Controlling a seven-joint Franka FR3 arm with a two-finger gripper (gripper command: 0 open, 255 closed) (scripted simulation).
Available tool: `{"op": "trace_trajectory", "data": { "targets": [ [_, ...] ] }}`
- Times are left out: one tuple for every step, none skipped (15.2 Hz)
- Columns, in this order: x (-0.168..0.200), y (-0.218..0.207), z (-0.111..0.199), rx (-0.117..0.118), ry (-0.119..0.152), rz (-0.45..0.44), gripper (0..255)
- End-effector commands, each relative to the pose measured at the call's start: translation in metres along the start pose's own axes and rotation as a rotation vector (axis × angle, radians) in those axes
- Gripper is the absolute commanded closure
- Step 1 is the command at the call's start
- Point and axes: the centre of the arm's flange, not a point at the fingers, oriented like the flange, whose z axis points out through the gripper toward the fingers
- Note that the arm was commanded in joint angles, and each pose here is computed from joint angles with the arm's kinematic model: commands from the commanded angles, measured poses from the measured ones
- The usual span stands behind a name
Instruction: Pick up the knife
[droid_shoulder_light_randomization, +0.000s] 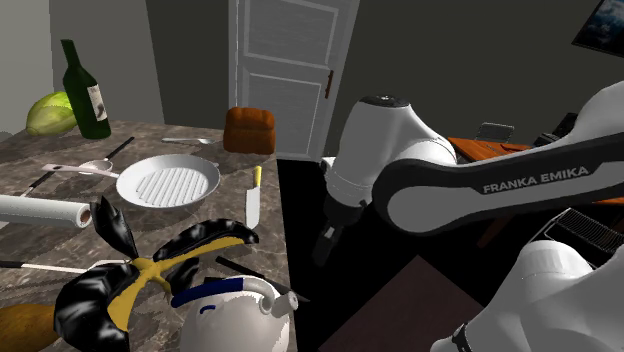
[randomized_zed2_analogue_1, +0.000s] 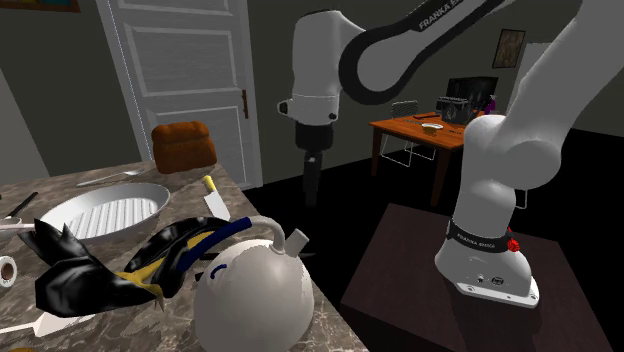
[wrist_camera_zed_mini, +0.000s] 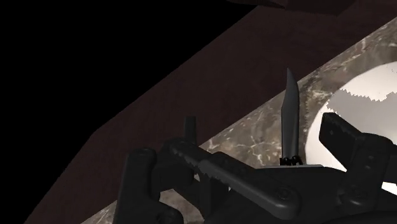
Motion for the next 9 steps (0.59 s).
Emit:
{"op": "trace_trajectory", "data": {
  "targets": [
    [0.008, -0.017, 0.019, 0.003, 0.0, -0.034, 0],
    [0.011, -0.026, 0.028, 0.004, 0.0, -0.051, 0],
    [0.014, -0.035, 0.037, 0.005, -0.001, -0.068, 0],
    [0.017, -0.044, 0.046, 0.006, -0.002, -0.085, 0],
    [0.02, -0.053, 0.055, 0.007, -0.003, -0.101, 0],
    [0.022, -0.063, 0.064, 0.008, -0.003, -0.118, 0],
    [0.023, -0.065, 0.066, 0.008, -0.004, -0.122, 0],
    [0.023, -0.065, 0.071, 0.008, -0.004, -0.122, 0],
    [0.022, -0.065, 0.077, 0.008, -0.004, -0.122, 0]
  ]
}}
